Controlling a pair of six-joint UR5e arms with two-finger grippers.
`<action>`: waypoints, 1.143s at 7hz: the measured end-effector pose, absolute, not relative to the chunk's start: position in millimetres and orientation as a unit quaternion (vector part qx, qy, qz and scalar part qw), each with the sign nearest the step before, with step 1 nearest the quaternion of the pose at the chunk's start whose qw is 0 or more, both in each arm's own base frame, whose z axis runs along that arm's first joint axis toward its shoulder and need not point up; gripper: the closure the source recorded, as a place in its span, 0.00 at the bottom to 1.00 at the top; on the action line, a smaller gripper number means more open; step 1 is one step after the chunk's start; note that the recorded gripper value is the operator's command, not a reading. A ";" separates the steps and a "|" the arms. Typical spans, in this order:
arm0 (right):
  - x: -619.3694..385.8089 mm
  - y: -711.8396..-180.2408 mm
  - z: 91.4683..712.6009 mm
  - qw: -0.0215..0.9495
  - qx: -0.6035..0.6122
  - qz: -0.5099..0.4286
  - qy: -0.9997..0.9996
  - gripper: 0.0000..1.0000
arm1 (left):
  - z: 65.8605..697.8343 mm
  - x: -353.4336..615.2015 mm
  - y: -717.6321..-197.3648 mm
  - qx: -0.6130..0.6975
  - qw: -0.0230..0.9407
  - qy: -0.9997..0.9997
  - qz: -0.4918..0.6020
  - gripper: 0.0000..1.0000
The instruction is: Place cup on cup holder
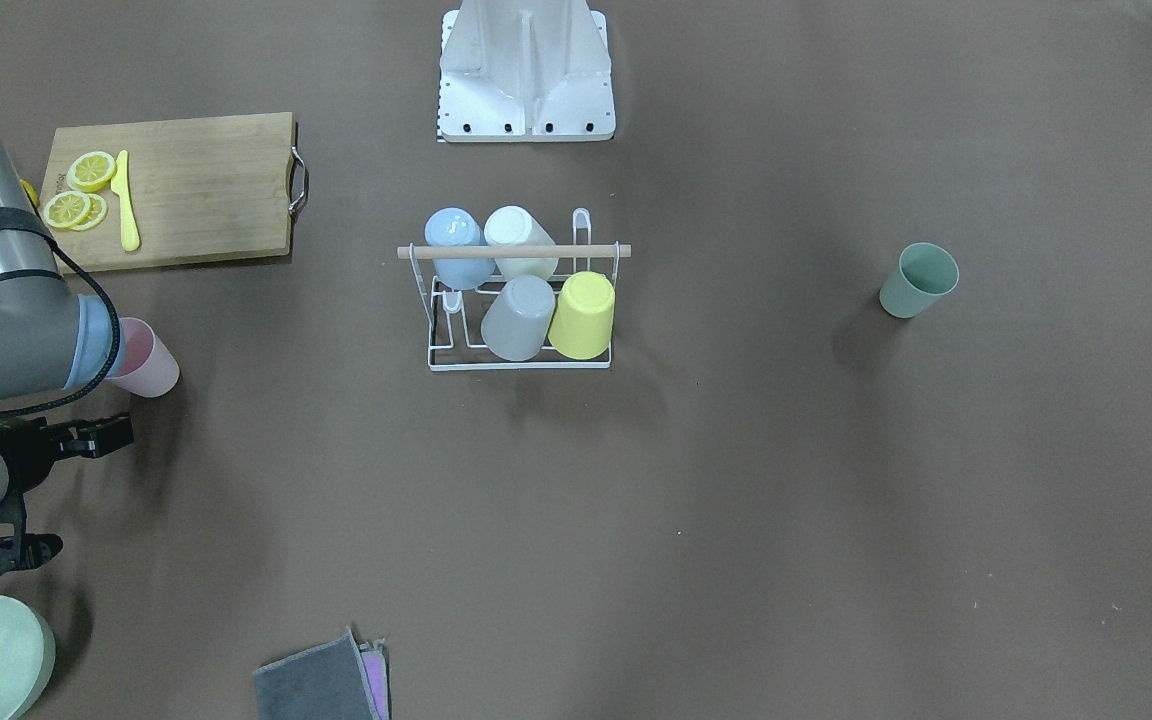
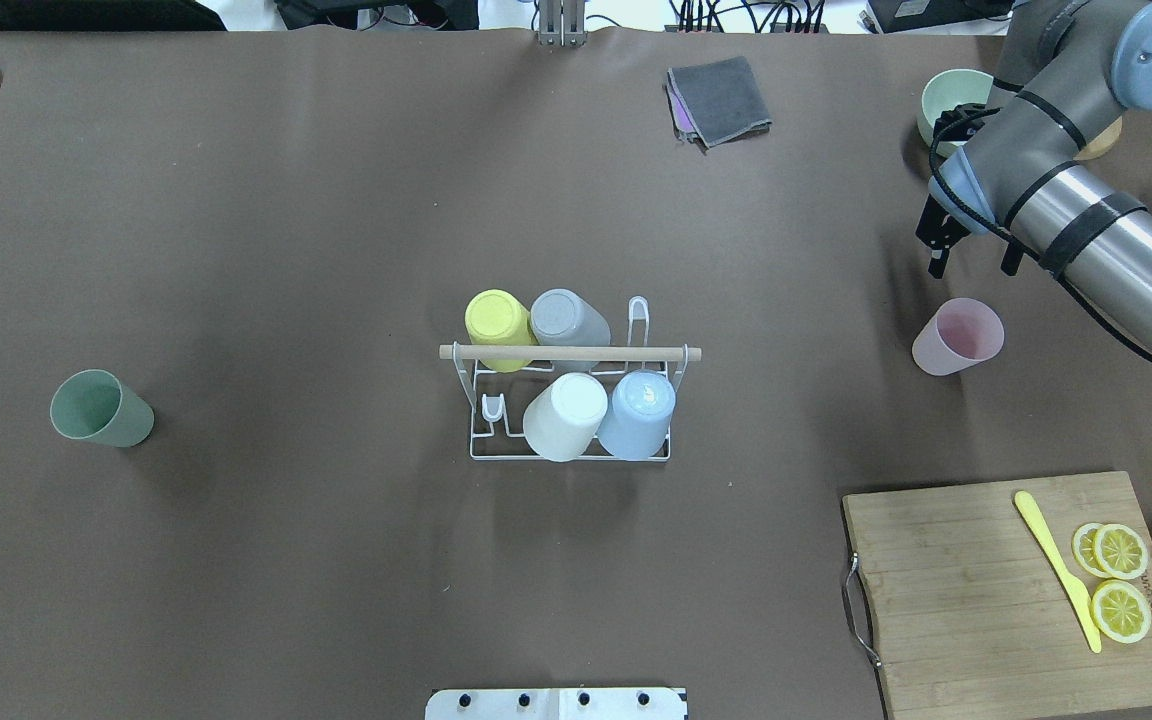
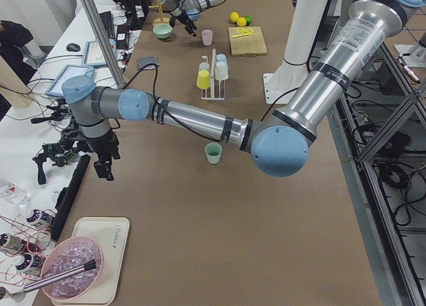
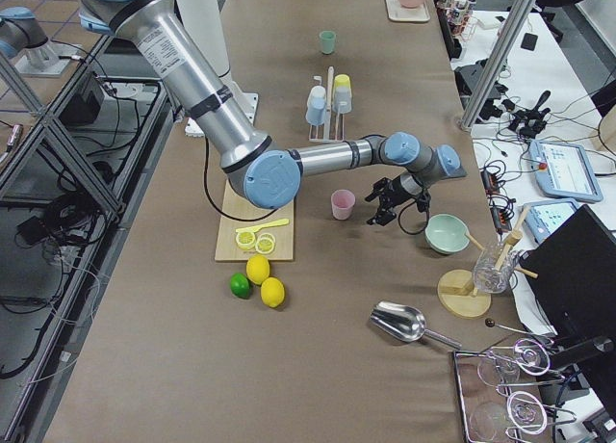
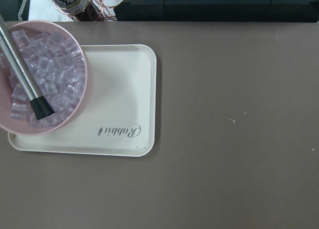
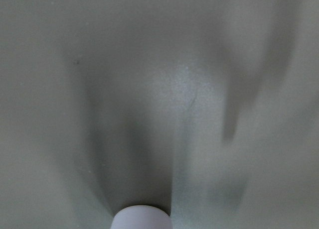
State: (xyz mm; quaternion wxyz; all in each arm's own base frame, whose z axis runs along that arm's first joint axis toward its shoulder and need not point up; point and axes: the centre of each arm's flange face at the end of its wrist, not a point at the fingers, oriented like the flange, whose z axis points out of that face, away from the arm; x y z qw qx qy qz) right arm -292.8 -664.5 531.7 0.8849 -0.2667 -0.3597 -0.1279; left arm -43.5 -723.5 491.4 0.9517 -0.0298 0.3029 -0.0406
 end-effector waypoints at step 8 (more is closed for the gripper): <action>-333.0 -633.1 544.2 0.860 -0.346 -0.116 -0.357 0.04 | 472.6 108.3 -693.9 -0.206 0.921 0.315 0.102 0.03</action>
